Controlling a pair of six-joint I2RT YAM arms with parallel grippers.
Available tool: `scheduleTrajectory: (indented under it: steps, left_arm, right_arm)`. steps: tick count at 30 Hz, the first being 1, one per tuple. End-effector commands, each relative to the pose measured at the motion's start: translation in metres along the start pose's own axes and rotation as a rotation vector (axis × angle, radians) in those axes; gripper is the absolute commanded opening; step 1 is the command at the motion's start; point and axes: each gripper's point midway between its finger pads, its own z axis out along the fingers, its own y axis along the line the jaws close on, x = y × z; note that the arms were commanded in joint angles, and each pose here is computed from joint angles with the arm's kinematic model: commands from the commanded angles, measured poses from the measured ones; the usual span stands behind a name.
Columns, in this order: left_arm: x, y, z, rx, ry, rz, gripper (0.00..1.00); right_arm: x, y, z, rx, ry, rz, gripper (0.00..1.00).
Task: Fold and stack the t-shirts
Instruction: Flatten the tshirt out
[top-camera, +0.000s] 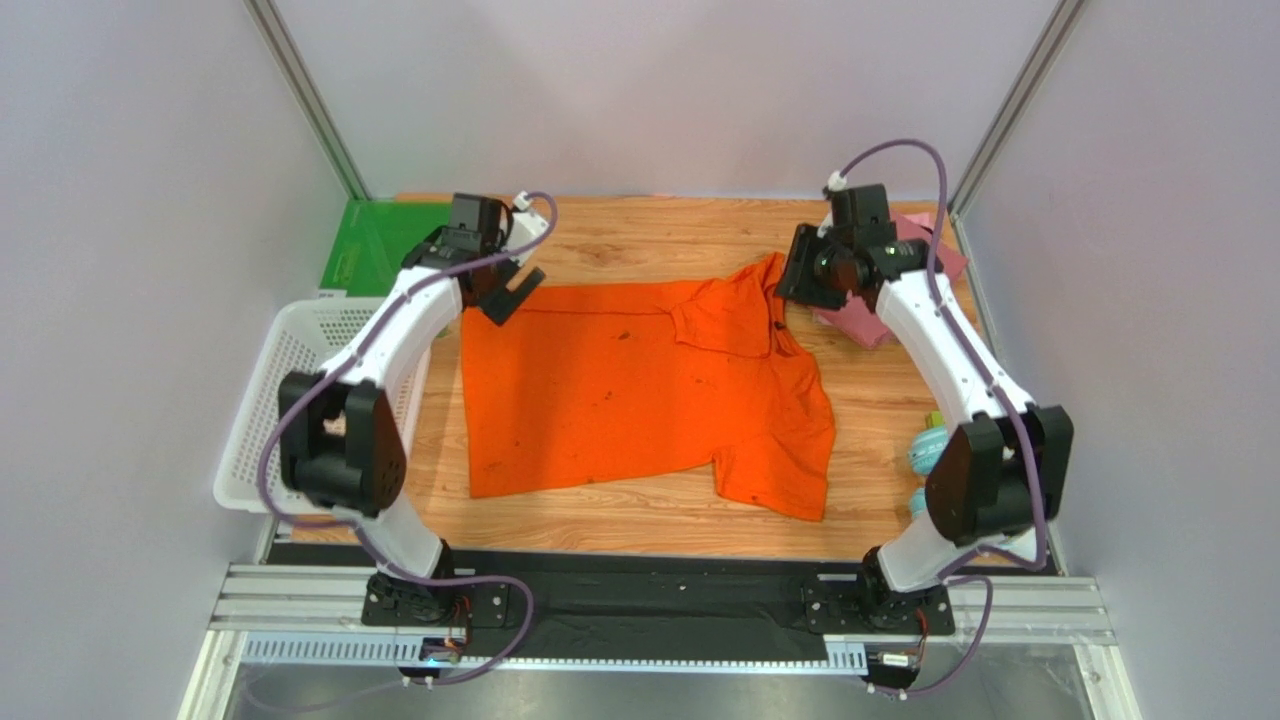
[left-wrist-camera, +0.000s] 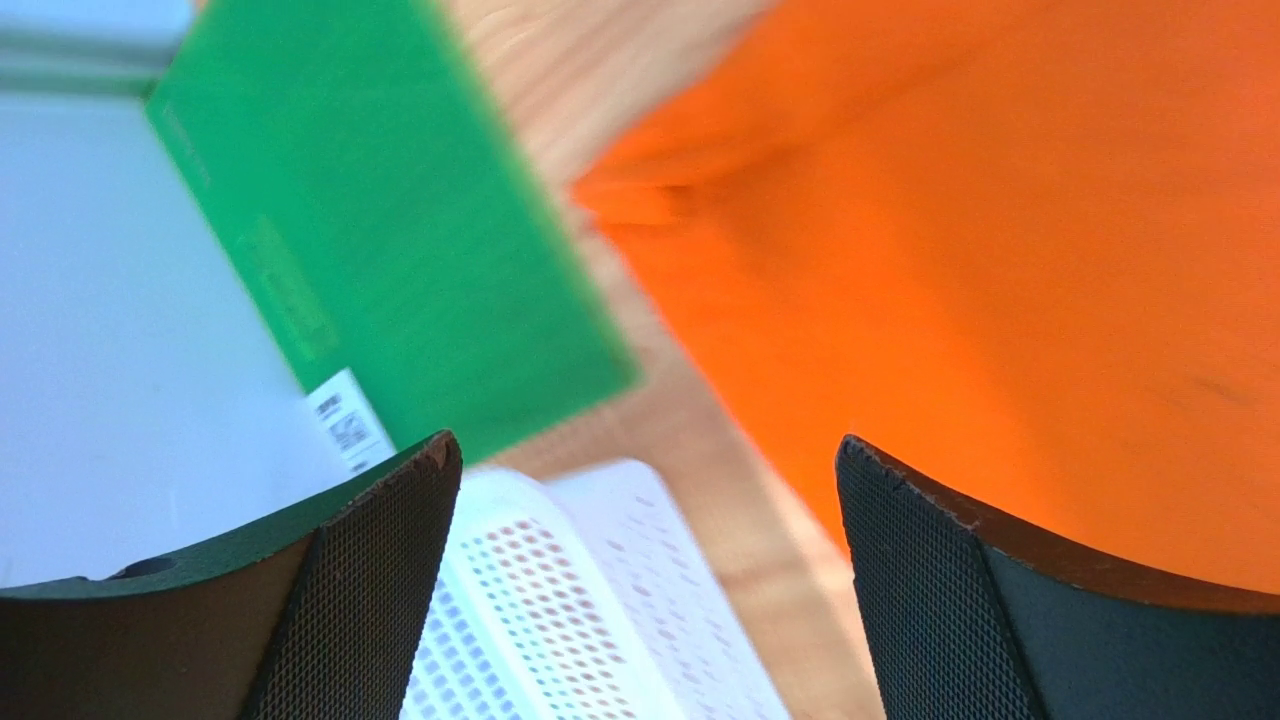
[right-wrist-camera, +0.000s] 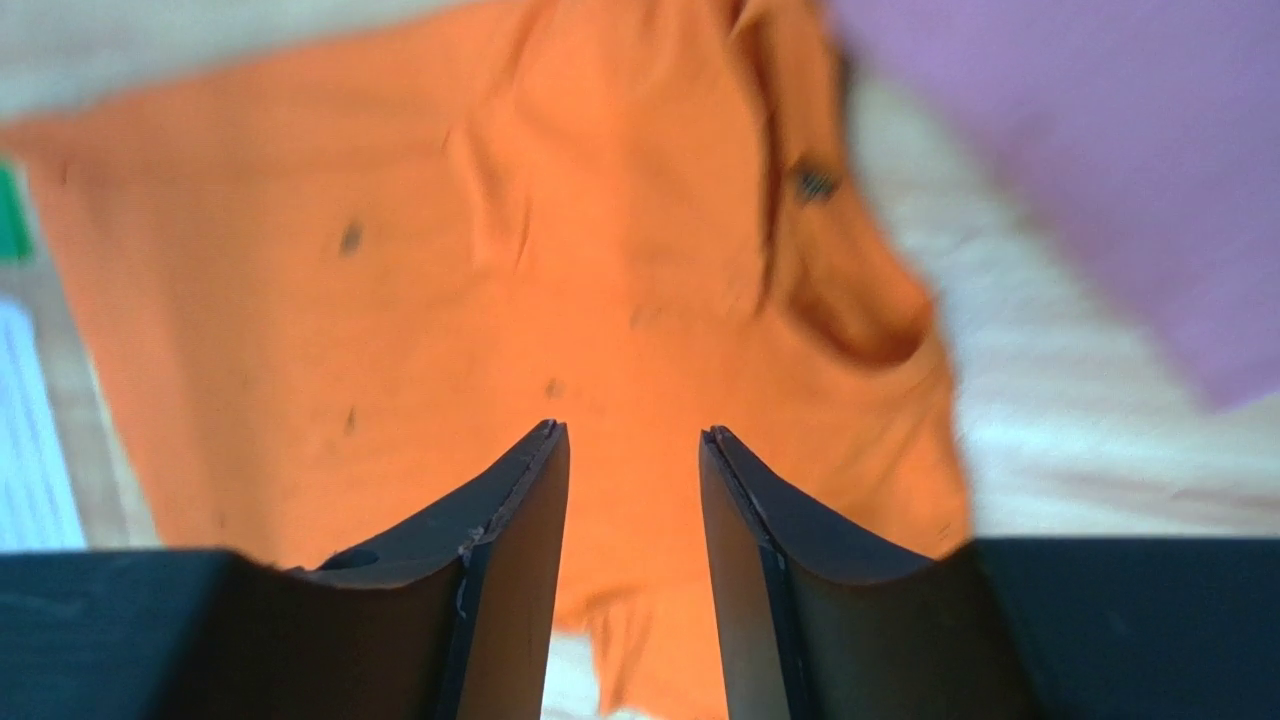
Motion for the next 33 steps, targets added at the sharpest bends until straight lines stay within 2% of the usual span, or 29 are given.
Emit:
scheduleTrajectory:
  steps: [1,5,11,20,33]
  left_arm:
    - [0.007,-0.095,-0.076,0.280,-0.059,0.038,1.00]
    - [0.025,-0.139,-0.096,0.457,-0.005,0.021,1.00]
    - [0.059,-0.152,-0.063,0.450,0.157,0.036,1.00]
    - [0.093,-0.165,-0.033,0.447,0.296,0.092,0.99]
    - [0.141,-0.182,-0.057,0.520,0.356,0.146,0.98]
  right_arm:
    - [0.082,0.025,-0.013,-0.093,0.144,-0.022,0.42]
    - [0.132,0.021,-0.022,-0.108,0.210,0.007,0.42]
    - [0.162,0.002,-0.020,-0.073,0.245,0.031,0.40]
    - [0.178,-0.018,-0.006,0.004,0.282,0.009,0.40]
    - [0.193,-0.032,0.023,0.057,0.367,0.036,0.37]
